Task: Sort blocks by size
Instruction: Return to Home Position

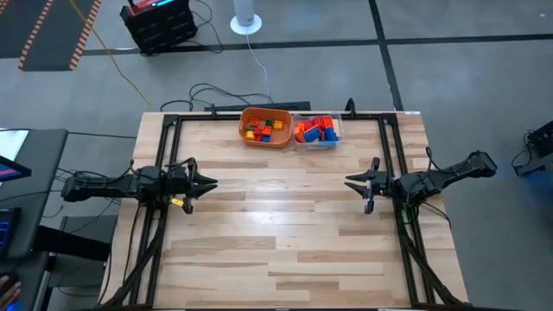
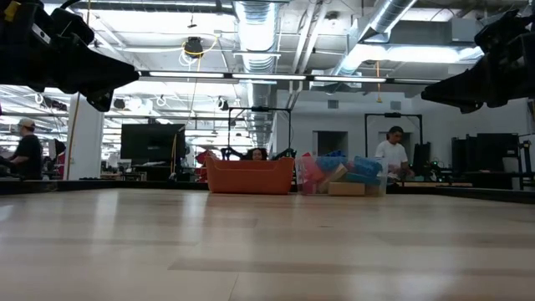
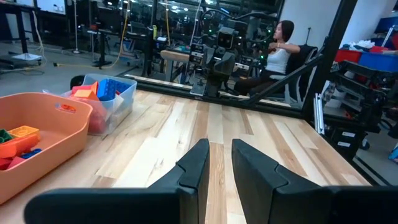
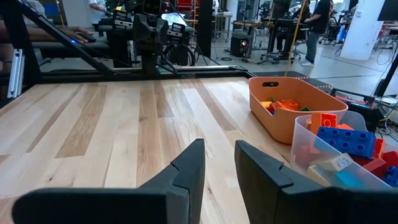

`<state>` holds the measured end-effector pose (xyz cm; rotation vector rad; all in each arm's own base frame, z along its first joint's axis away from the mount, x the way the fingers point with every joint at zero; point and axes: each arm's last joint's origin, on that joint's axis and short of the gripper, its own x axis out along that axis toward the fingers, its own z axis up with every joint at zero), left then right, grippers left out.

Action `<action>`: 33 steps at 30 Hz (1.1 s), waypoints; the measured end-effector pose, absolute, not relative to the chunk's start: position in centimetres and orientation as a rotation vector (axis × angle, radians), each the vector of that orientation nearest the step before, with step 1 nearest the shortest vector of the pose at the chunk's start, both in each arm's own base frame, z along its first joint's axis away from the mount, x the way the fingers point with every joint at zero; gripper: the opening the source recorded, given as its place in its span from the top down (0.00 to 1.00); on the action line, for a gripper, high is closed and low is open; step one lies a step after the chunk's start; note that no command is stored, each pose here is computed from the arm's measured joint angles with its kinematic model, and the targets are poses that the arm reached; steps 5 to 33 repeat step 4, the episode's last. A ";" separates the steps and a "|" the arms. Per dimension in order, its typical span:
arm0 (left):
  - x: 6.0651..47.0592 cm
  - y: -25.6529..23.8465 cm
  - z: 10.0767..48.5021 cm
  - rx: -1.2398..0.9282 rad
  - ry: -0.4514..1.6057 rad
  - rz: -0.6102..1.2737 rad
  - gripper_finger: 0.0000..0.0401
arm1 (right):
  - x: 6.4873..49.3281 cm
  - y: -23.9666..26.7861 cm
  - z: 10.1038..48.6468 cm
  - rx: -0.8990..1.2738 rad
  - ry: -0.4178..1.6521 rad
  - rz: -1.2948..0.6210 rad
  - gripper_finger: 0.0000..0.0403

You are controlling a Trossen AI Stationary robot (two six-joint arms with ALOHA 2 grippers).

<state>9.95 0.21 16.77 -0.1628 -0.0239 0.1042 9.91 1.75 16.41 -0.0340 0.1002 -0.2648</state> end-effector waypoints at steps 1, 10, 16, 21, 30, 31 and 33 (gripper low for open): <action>9.9 0.2 16.8 -0.163 -0.024 0.104 0.84 | 9.9 1.7 16.4 -0.034 0.100 -0.265 0.71; 9.9 0.2 16.8 -0.163 -0.024 0.104 0.84 | 9.9 1.7 16.4 -0.034 0.100 -0.265 0.71; 9.9 0.2 16.8 -0.163 -0.024 0.104 0.84 | 9.9 1.7 16.4 -0.034 0.100 -0.265 0.71; 9.9 0.2 16.8 -0.163 -0.024 0.104 0.84 | 9.9 1.7 16.4 -0.034 0.100 -0.265 0.71; 9.9 0.2 16.8 -0.163 -0.024 0.104 0.84 | 9.9 1.7 16.4 -0.034 0.100 -0.265 0.71; 9.9 0.2 16.8 -0.163 -0.024 0.104 0.84 | 9.9 1.7 16.4 -0.034 0.100 -0.265 0.71; 9.9 0.2 16.8 -0.163 -0.024 0.104 0.84 | 9.9 1.7 16.4 -0.034 0.100 -0.265 0.71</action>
